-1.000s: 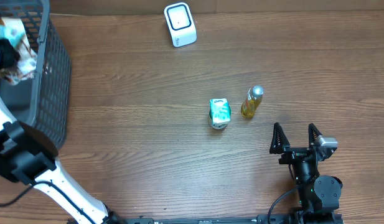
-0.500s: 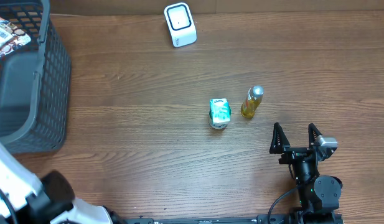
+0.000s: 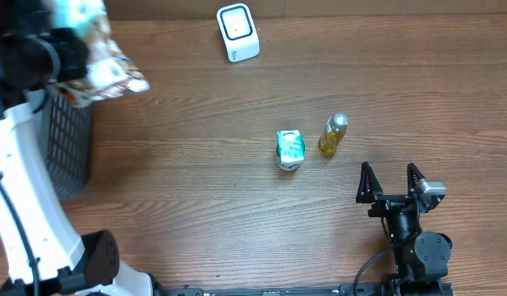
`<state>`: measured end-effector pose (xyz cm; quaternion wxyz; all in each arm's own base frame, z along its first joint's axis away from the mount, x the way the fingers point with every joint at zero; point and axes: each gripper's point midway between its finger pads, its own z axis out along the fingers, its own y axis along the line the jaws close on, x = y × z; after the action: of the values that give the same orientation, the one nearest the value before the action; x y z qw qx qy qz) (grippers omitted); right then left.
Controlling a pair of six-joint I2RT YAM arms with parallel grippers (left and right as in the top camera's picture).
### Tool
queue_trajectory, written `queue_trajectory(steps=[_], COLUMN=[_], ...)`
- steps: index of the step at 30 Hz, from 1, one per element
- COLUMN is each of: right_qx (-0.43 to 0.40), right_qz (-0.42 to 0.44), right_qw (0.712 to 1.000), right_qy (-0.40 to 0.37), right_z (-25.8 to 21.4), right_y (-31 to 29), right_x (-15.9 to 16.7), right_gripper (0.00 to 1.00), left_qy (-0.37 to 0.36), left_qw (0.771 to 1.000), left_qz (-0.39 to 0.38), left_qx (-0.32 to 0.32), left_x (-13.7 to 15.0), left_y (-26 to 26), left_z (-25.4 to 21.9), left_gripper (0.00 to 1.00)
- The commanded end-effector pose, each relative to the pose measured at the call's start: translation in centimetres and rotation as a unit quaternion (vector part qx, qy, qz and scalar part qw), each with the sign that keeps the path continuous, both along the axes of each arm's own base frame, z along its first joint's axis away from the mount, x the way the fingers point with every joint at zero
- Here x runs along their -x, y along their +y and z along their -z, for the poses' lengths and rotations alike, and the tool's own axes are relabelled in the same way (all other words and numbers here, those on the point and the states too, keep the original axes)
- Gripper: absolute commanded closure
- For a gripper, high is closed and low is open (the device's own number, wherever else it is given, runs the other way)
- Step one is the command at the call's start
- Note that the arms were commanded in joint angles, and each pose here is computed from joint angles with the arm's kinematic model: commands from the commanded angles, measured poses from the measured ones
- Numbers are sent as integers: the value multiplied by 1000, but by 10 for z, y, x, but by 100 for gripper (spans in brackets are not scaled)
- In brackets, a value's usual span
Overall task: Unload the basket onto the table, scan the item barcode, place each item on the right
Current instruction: 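Lift the wipes pack and bag out and carry toward the scanner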
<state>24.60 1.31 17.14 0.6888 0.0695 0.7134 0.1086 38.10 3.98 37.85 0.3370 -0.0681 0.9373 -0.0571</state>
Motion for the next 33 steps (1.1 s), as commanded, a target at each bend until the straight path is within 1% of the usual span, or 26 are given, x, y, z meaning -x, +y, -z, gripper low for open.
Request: queue_trajectory(steps=[1, 5, 9, 14, 21, 25, 33], right_qx=[2, 2, 2, 2, 2, 2, 2], right_qz=[1, 1, 1, 1, 1, 1, 1], right_qw=[1000, 1000, 1000, 1000, 1000, 1000, 1000], right_qy=[-2, -2, -2, -2, -2, -2, -2], right_z=[2, 2, 2, 2, 2, 2, 2], right_y=[-1, -1, -1, -1, -1, -1, -1], right_x=[0, 0, 0, 0, 0, 0, 0], right_gripper=[0, 0, 0, 0, 0, 0, 0], left_qy=[41, 85, 123, 156, 185, 208, 262], left_qw=[999, 994, 986, 977, 961, 953, 940], left_qz=[35, 74, 112, 140, 177, 191, 190], left_qx=[-5, -2, -7, -46, -103, -107, -107], left_x=[-11, -21, -28, -37, -35, -31, -22], left_y=[-27, -57, -89, -117, -153, -168, -169], left_z=[24, 52, 78, 107, 139, 164, 227], left_gripper=[86, 89, 89, 91, 92, 92, 94])
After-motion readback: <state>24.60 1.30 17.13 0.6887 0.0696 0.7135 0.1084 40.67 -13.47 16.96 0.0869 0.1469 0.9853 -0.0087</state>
